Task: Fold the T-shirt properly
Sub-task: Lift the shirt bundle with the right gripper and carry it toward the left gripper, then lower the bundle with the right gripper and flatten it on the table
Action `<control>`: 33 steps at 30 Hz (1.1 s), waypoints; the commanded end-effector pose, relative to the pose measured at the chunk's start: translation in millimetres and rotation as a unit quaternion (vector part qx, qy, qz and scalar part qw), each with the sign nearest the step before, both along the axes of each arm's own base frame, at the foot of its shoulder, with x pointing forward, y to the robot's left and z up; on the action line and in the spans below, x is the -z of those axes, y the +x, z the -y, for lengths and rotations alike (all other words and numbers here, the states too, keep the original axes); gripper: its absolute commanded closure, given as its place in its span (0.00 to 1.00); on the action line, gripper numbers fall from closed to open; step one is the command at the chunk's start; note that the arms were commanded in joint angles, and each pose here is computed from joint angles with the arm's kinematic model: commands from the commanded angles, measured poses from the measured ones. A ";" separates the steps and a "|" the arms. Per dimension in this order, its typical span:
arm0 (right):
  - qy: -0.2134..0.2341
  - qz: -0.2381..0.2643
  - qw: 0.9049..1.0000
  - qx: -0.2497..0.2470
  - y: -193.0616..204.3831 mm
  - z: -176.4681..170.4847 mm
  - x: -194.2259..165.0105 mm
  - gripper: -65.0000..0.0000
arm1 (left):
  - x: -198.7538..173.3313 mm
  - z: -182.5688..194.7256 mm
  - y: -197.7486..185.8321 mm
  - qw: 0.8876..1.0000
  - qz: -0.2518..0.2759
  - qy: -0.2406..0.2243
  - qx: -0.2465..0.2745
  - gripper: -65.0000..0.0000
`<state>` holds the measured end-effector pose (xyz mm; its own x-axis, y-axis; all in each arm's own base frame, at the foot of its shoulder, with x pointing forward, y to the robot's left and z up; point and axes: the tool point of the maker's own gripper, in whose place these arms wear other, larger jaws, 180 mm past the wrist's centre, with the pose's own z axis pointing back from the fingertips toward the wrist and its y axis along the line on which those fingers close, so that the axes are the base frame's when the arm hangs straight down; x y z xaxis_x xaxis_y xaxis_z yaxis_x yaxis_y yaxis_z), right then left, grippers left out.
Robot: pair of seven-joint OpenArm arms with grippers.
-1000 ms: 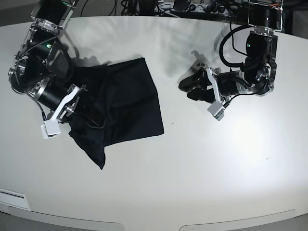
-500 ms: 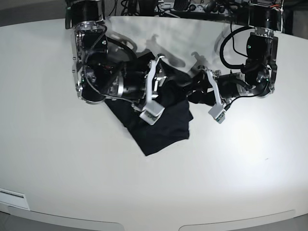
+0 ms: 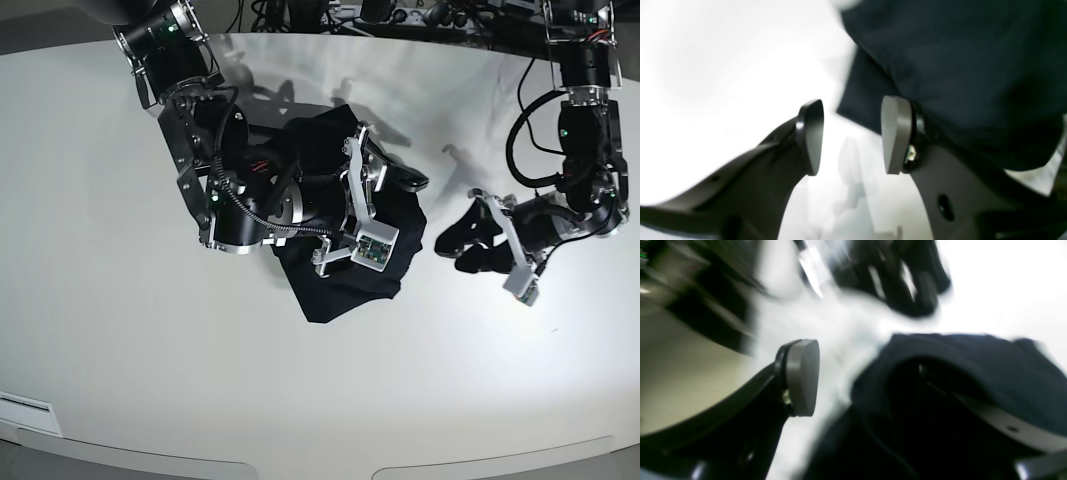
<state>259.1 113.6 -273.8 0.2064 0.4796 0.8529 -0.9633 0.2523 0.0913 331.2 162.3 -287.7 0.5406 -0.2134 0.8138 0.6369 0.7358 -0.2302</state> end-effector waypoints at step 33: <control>-0.036 0.103 0.957 0.268 98.4 80.7 -10.0 1.00 | -9.6 -27.3 -12.0 0.999 0.010 -0.033 -0.040 0.54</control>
<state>351.7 30.4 -280.8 0.3146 0.4369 0.8427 -0.6934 0.7121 -0.1103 312.7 187.8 -294.5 0.5830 -0.1184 0.8038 0.5613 0.7739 -0.2932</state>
